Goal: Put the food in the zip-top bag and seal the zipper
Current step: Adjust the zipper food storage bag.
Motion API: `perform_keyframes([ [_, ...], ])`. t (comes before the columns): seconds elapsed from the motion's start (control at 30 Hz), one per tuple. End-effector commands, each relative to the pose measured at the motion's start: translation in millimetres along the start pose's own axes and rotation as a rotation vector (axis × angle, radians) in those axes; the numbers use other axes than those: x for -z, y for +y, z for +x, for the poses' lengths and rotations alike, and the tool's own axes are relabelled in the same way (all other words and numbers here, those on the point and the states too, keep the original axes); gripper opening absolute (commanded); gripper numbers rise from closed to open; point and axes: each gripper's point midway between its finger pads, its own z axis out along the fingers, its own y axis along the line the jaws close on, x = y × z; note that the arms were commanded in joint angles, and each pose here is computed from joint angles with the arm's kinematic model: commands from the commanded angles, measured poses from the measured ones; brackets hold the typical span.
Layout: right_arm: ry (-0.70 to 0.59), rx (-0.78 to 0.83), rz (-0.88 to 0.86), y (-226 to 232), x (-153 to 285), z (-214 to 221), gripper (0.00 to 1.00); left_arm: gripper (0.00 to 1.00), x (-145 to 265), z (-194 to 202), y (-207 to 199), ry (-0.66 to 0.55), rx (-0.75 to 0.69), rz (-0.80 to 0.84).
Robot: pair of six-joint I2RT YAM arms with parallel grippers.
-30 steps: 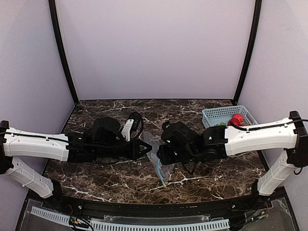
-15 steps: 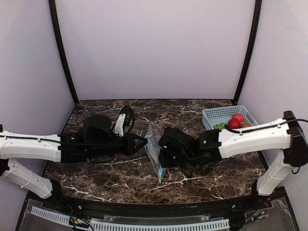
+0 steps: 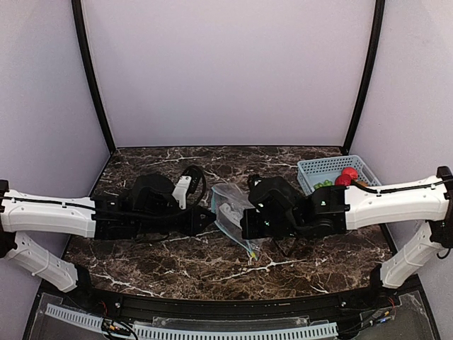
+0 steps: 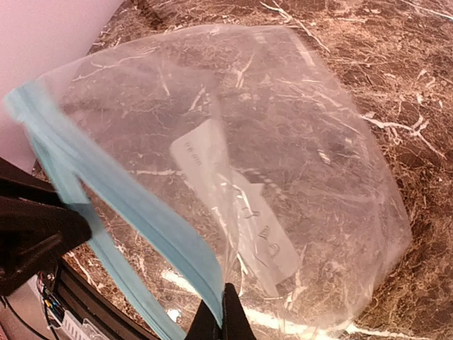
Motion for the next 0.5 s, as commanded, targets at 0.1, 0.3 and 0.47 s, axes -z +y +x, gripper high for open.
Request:
perform_keyframes([
  [0.1,-0.032,0.021,-0.051,17,2,-7,0.00,0.38,-10,-10,-25,-0.013,0.028,0.114],
  [0.3,-0.036,0.029,-0.052,23,0,-8,0.00,0.61,-15,-4,-35,-0.007,0.070,0.176],
  [0.47,-0.034,0.038,-0.049,23,-3,-8,0.00,0.68,-11,-9,-37,-0.041,0.105,0.198],
])
